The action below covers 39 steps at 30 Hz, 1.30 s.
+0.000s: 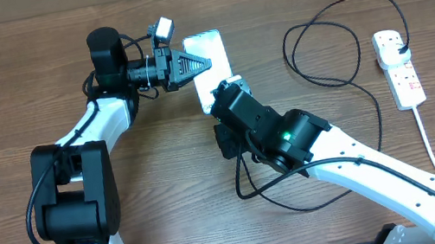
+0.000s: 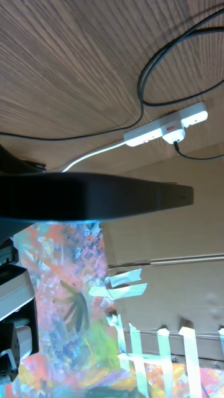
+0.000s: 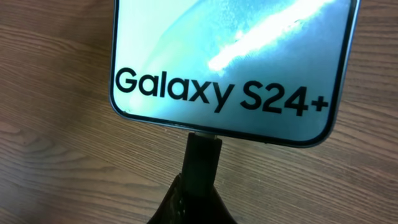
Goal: Plug charger to phone and switch on socket
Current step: 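Lower the phone flat onto the table with the left gripper, releasing the plug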
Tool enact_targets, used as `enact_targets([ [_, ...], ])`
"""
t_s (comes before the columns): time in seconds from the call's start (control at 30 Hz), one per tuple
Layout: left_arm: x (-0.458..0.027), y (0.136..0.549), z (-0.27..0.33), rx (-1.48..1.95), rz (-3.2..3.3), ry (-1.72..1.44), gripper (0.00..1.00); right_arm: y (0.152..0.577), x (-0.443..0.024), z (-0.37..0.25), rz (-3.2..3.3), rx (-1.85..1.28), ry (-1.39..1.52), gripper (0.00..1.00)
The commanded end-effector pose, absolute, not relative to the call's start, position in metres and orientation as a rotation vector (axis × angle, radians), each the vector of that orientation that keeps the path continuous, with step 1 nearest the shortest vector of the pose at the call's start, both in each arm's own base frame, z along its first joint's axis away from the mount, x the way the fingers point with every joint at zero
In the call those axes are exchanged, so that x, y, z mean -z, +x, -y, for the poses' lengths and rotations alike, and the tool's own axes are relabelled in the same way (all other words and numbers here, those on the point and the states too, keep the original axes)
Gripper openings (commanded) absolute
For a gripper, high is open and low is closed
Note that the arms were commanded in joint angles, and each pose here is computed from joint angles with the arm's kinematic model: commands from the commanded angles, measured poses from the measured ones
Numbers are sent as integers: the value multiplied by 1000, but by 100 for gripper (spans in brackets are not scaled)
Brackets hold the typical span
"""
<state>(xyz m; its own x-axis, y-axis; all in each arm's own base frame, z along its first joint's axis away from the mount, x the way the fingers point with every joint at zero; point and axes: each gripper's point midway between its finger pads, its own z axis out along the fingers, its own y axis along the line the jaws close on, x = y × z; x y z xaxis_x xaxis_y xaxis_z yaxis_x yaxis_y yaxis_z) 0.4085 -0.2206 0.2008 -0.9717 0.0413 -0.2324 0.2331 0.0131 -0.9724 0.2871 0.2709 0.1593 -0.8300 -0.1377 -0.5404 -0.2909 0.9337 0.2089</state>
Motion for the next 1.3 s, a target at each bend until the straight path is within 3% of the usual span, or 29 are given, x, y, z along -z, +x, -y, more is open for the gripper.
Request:
enact_targets([
  [0.0, -206, 380, 244, 2174, -2109, 516, 4, 309, -192, -280, -2426, -428, -284, 9],
  [0.4, -208, 411, 255, 2092, -2156, 226, 4, 281, -268, -236, -2355, -406, -233, 59],
  [0.47, -228, 408, 270, 2097, -2089, 292, 4, 275, -294, -216, -2301, -403, -190, 73],
  [0.5, -243, 404, 281, 2098, -2030, 355, 4, 271, -315, -201, -2252, -415, -150, 85],
  [0.53, -259, 399, 292, 2098, -1972, 411, 4, 267, -334, -186, -2197, -437, -108, 89],
  [0.67, -285, 390, 333, 2067, -1877, 535, 4, 252, -377, -123, -2041, -382, 60, 92],
  [0.77, -272, 391, 353, 1993, -1927, 556, 4, 238, -391, -86, -1973, -312, 152, 92],
  [0.9, -212, 398, 355, 1783, -2170, 487, 4, 225, -392, -63, -1958, -264, 200, 92],
  [1.03, -138, 369, 316, 1564, -2482, 542, 4, 236, -387, -69, -1969, -271, 224, 93],
  [1.27, -78, 354, 265, 1136, -2807, 484, 4, 267, -369, -96, -2031, -273, 230, 98],
])
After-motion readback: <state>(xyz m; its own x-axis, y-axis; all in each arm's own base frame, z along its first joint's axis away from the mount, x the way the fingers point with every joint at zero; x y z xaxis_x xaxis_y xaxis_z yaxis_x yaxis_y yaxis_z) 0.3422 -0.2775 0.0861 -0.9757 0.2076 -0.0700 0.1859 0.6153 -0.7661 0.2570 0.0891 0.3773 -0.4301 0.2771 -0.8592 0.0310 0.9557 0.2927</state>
